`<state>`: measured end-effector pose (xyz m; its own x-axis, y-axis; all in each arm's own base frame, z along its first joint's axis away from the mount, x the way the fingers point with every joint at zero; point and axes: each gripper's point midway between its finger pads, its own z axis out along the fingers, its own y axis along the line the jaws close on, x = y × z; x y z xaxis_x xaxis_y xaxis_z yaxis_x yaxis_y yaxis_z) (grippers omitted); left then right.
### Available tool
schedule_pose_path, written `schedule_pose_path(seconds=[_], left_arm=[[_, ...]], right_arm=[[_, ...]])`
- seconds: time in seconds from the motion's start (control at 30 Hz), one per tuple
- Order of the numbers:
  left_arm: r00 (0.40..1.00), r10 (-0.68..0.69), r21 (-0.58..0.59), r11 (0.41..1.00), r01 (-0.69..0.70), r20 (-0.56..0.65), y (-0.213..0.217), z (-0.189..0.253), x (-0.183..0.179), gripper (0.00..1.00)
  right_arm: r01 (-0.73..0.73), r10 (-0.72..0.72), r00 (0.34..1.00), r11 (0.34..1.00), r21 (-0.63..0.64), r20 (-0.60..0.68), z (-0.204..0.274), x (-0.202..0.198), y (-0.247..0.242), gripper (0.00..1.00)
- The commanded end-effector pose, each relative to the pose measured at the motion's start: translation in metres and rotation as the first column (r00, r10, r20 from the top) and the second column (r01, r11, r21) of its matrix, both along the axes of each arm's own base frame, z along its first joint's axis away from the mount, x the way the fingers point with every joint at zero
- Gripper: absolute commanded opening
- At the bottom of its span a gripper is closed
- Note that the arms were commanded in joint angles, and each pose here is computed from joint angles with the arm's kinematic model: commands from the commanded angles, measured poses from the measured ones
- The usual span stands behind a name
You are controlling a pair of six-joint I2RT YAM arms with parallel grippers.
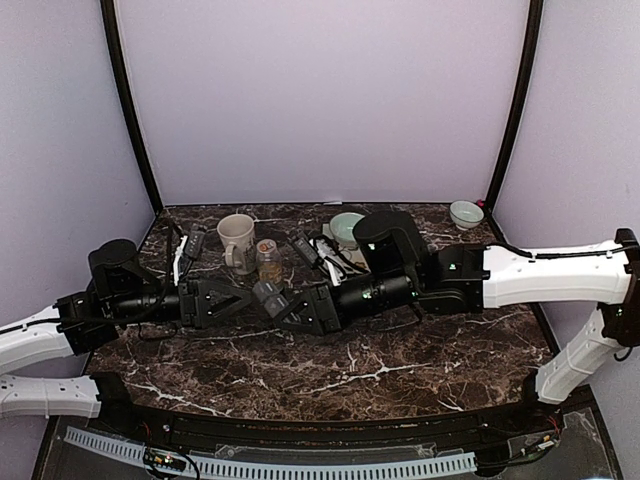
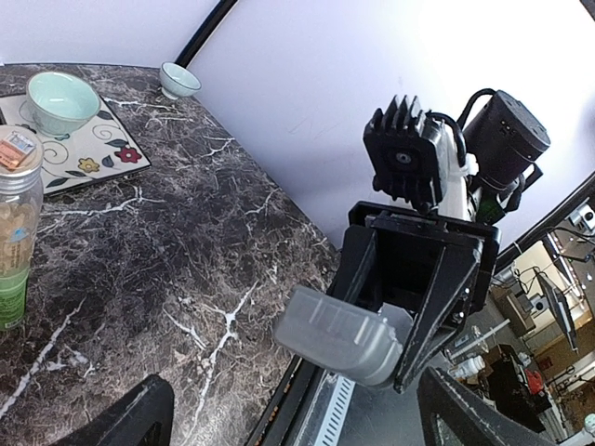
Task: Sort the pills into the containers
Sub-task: Hold the pill container.
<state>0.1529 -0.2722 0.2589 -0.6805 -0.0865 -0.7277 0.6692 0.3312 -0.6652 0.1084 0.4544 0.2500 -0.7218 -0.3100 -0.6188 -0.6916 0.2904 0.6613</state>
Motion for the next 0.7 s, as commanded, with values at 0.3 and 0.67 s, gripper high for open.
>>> schedule_pose_path(seconds=[0.3,0.67], left_arm=[[0.999,-0.016,-0.030,0.999,0.017,0.029,-0.015,0.006,0.010,0.95],[0.999,-0.018,-0.018,1.000,0.018,0.034,-0.017,0.004,0.011,0.90]], right_arm=[[-0.060,0.063,0.998,0.993,0.101,-0.024,0.025,-0.013,0.003,0.29],[-0.110,0.113,0.993,0.991,0.079,-0.033,0.020,-0.022,0.001,0.29]])
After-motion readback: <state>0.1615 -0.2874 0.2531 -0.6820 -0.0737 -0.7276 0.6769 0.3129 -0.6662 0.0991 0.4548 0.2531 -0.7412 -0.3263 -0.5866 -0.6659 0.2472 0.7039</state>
